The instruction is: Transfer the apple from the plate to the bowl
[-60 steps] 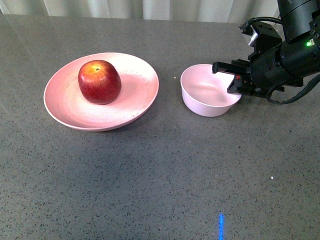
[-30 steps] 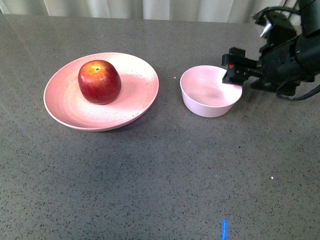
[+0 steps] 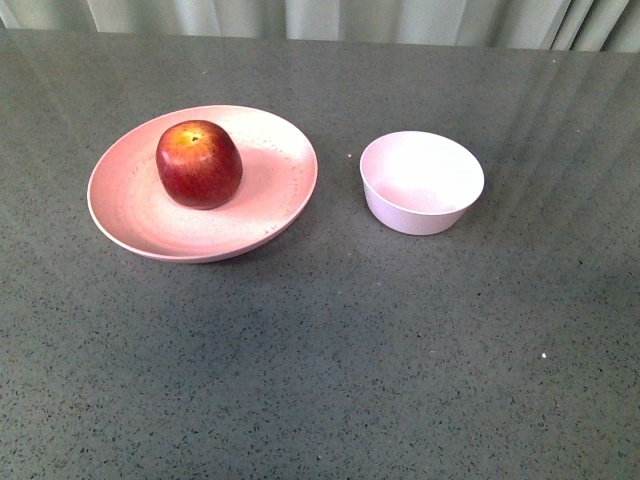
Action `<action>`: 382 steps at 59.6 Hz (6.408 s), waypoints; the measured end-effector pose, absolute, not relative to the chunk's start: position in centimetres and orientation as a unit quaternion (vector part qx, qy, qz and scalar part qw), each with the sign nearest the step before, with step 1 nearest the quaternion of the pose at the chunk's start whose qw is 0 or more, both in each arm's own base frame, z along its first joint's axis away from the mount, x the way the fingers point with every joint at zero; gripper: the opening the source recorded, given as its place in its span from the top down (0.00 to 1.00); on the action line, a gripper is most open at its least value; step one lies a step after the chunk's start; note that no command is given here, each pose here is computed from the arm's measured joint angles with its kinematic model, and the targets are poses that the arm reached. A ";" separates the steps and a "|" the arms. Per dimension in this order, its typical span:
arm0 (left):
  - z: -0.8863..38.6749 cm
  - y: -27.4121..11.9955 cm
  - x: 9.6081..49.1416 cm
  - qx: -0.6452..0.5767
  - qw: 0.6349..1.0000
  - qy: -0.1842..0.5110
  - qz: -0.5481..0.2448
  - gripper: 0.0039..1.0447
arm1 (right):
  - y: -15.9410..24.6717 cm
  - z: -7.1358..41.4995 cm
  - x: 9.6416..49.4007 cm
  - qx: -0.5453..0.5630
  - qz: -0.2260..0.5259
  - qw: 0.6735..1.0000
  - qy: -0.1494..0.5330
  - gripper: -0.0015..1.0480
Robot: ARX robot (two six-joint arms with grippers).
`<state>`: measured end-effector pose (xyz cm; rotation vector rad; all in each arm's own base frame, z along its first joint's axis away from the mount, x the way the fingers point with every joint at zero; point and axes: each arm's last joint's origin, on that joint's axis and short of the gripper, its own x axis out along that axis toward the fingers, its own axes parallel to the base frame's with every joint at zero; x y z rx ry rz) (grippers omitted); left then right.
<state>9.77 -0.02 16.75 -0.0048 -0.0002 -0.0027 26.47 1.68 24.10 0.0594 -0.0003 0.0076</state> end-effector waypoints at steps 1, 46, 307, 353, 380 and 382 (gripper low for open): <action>16.7 0.0 9.8 -0.002 1.000 0.000 -0.001 0.08 | 1.6 24.0 25.9 0.026 0.003 1.000 -0.010 0.35; 16.7 0.0 9.8 -0.002 1.000 0.000 -0.001 0.08 | 0.0 17.6 15.3 0.002 0.001 1.000 0.006 0.98; 10.2 -12.1 36.0 0.060 0.949 0.262 -0.167 0.08 | 0.0 17.1 9.7 0.001 0.000 1.000 -0.010 0.09; 8.4 -12.2 36.9 0.071 0.947 0.278 -0.145 0.24 | 0.0 17.1 9.7 0.001 0.000 1.000 -0.010 0.09; 9.9 -12.7 36.3 0.074 0.949 0.260 -0.161 0.28 | 0.0 17.1 9.7 0.001 0.000 1.000 -0.010 0.09; 10.6 -13.0 36.1 0.072 0.950 0.252 -0.168 0.28 | 0.0 17.1 9.7 0.001 0.000 1.000 -0.010 0.09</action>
